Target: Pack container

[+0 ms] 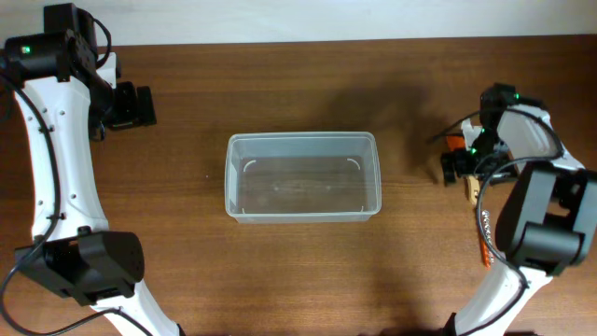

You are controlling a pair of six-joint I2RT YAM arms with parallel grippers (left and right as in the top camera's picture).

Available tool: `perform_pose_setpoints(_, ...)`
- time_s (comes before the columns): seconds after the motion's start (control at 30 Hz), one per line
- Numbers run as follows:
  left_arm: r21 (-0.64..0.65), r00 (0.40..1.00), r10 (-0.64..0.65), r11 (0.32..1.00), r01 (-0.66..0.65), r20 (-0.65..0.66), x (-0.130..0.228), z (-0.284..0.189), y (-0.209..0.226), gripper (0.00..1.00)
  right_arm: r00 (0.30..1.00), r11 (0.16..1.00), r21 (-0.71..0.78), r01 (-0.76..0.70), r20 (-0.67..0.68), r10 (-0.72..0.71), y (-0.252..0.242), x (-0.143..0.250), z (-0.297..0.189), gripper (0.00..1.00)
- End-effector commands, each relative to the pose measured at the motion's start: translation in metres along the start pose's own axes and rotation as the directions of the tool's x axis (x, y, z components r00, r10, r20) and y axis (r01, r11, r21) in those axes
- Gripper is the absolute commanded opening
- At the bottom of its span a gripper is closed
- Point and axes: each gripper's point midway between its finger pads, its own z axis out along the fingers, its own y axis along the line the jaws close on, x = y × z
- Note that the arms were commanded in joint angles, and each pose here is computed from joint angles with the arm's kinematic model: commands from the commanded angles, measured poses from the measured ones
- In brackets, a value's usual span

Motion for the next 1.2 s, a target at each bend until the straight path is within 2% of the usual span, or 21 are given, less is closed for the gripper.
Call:
perform_pose_setpoints(0.0,-0.008,1.0,0.006,1.0,-0.006,0.013,-0.001,-0.004,0.004,0.99,1.0,1.0,-0.009,-0.008,0.024,0.009,0.002,0.004,-0.003,0.99)
perform_pose_setpoints(0.5,-0.008,1.0,0.006,1.0,-0.006,0.013,-0.001,-0.004,0.004,0.99,0.993,1.0,-0.001,0.0,0.116,0.0,-0.003,-0.019,-0.002,0.99)
perform_pose_setpoints(0.87,-0.008,1.0,0.006,1.0,-0.006,0.013,-0.001,-0.004,0.004,0.99,0.993,0.999,-0.006,-0.047,0.109,0.048,-0.022,-0.014,0.003,0.99)
perform_pose_setpoints(1.17,-0.008,1.0,0.006,1.0,-0.006,0.013,-0.001,-0.004,0.004,0.99,0.994,1.0,-0.005,-0.03,0.105,0.03,-0.016,-0.015,0.003,0.98)
